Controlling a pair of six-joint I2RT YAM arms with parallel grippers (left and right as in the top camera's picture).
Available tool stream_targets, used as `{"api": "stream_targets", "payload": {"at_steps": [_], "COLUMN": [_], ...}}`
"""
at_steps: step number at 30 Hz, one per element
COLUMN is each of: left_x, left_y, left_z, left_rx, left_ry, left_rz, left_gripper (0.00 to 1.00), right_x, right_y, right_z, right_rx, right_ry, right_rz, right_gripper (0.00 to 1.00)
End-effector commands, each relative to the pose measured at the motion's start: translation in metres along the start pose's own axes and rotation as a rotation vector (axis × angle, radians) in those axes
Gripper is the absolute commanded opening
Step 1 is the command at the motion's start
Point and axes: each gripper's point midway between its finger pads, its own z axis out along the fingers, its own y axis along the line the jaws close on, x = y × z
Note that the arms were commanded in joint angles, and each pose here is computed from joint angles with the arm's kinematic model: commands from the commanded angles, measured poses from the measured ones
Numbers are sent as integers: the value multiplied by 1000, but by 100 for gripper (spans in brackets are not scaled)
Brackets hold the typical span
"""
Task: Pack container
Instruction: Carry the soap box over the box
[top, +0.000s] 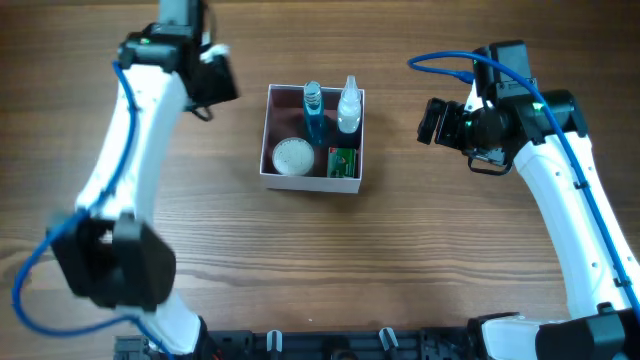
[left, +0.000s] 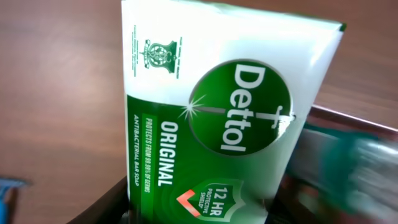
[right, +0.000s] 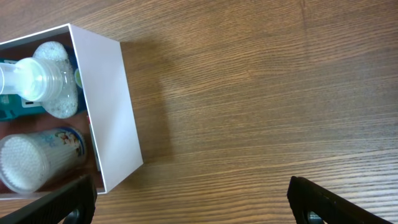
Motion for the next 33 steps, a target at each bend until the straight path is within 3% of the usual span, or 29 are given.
{"api": "stream_targets", "payload": {"at_steps": [1,7,22,33], "left_x": [10,20,24,38], "left_y": [-61,-102,-97,-88], "left_z": [-17,-10,5,45], "left_rx": [95,146,130,76], "left_ry": [-45,-57,-16,80], "left_rz": [90,145,113,109], "left_gripper": [7,7,4,4], "right_x": [1,1,2,2], "right_y": [0,0,0,0], "right_z": [3,3,3,3], "right_rx": [-6,-6,-5,-4], "right_ry": [15,15,16,18], "right_rz": [1,0,0,1], "right_gripper": [100,100,100,100]}}
